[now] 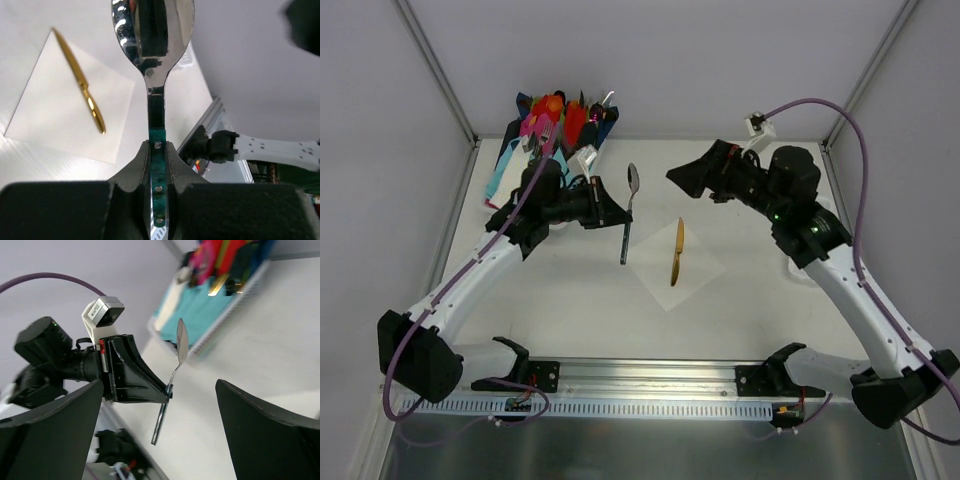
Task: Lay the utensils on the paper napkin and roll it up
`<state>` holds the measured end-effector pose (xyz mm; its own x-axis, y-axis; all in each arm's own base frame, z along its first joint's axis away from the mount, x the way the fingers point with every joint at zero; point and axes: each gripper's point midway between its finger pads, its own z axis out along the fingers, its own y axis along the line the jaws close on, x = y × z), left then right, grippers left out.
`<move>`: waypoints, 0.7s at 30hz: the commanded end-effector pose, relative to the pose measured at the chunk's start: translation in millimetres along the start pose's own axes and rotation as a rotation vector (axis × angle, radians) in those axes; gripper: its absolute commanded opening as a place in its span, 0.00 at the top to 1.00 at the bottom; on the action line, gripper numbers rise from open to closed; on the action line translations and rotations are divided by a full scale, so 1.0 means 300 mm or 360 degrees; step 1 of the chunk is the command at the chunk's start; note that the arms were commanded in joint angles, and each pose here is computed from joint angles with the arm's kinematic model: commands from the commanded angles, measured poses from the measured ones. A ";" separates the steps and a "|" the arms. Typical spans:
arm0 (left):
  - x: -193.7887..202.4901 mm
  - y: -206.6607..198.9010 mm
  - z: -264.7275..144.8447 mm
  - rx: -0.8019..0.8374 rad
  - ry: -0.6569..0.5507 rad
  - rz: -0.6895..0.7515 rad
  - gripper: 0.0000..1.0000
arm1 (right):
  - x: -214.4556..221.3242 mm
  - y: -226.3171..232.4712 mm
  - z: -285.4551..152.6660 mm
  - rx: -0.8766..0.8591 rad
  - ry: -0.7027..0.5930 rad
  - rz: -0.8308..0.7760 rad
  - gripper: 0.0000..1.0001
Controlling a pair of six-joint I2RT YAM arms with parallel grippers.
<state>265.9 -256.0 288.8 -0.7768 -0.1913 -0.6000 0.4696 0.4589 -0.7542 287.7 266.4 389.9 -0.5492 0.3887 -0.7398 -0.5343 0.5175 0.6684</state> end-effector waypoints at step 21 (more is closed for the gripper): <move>0.247 0.428 0.568 -0.0890 0.0448 0.0025 1.00 | 0.219 -0.458 -0.360 0.1022 0.0330 -0.0232 0.01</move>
<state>331.7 -344.6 92.3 -0.9038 0.0111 -0.4279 0.2225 0.8662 -0.4474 250.9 146.0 257.6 -0.6573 0.1746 -0.7331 -0.1701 0.9133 0.3701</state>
